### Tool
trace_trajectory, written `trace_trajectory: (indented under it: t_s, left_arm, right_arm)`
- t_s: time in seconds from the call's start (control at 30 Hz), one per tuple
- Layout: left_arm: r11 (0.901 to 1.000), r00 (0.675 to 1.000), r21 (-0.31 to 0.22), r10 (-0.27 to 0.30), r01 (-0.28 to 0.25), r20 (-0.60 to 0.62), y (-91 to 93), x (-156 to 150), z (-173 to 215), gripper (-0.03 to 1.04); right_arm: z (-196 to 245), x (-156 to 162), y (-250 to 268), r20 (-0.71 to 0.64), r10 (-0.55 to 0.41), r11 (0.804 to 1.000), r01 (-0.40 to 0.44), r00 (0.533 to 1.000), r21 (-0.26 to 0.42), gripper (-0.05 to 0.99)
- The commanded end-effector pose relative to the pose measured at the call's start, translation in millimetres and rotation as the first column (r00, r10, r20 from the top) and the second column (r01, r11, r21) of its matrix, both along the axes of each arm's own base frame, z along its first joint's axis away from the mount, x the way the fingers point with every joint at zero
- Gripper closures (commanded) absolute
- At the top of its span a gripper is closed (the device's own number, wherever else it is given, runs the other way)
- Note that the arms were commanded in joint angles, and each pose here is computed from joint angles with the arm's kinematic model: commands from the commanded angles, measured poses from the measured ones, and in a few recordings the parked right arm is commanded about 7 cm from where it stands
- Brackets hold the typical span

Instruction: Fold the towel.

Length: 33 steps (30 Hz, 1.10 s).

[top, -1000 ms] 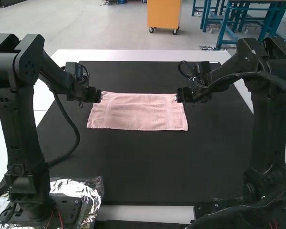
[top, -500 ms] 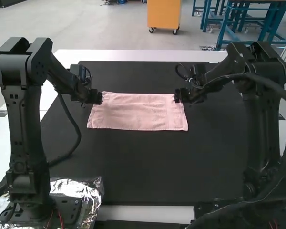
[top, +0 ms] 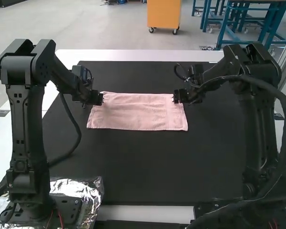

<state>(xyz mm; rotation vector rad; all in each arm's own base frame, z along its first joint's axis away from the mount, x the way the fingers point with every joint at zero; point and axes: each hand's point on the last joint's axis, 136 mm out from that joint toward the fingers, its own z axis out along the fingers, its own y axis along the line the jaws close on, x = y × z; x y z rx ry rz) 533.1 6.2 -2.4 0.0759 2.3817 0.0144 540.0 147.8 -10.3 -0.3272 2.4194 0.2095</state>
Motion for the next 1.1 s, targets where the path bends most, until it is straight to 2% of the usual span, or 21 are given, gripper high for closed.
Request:
trace_trajectory:
  t_s: [0.0,0.1,0.13,0.17,0.2,0.23,0.27,0.3,0.5,0.7,0.93,1.07]
  left_arm:
    - [0.9999,1.0,0.014,0.003,-0.003,0.015,3.6,7.2,3.8,0.1]
    - [0.9999,1.0,0.011,0.004,-0.004,-0.011,3.2,1.8,-2.9,0.11]
    - [0.9999,1.0,0.011,0.003,-0.002,-0.021,3.2,0.6,-7.1,0.15]
    - [0.9999,0.999,0.01,0.002,-0.001,-0.033,2.9,-1.4,-10.7,0.21]
    - [1.0,0.999,0.007,-0.002,0.002,-0.05,1.5,-4.4,-15.3,0.39]
    - [1.0,0.999,0.007,0.0,0.001,-0.054,2.3,-5.1,-17.7,0.68]
    - [1.0,0.998,0.007,0.0,0.001,-0.06,2.3,-6.1,-21.1,0.93]
    - [1.0,0.998,0.006,-0.002,0.002,-0.068,2.0,-7.9,-24.5,0.98]
    - [0.9984,0.998,-0.05,-0.031,0.028,-0.047,0.7,-4.7,-20.5,0.98]
    - [0.9976,1.0,-0.067,-0.015,0.015,0.001,14.5,3.8,-0.2,0.98]
    - [0.9944,0.997,-0.091,-0.046,0.053,0.067,8.7,10.8,34.1,0.98]
    - [0.9847,0.992,-0.137,-0.095,0.107,0.086,-3.8,7.7,46.3,0.99]
  right_arm:
    - [2.5,1.7,9.0,0.006,0.01,1.0,-0.01,1.0,-0.003,0.03]
    - [-1.5,-1.7,8.8,-0.008,0.014,1.0,-0.014,1.0,0.0,0.17]
    - [-3.9,-4.5,10.0,-0.017,0.023,1.0,-0.022,1.0,0.006,0.25]
    - [-4.7,-6.1,10.6,-0.02,0.031,0.999,-0.031,0.999,0.006,0.41]
    - [-6.7,-9.6,13.0,-0.028,0.047,0.999,-0.046,0.999,0.016,0.63]
    - [-7.6,-12.2,16.1,-0.031,0.065,0.998,-0.064,0.997,0.028,0.86]
    - [-8.9,-13.8,16.7,-0.034,0.071,0.997,-0.07,0.997,0.031,0.96]
    - [-11.1,-15.8,16.4,-0.04,0.074,0.997,-0.072,0.996,0.03,0.95]
    - [-9.8,-17.6,15.1,-0.039,0.074,0.997,-0.073,0.996,0.028,0.96]
    - [19.0,-9.4,17.0,0.016,0.071,0.997,-0.072,0.997,0.039,0.96]
    - [45.5,-8.2,18.1,0.053,0.08,0.994,-0.083,0.995,0.065,0.96]
    - [57.2,-13.7,18.2,0.058,0.084,0.993,-0.089,0.995,0.083,0.96]
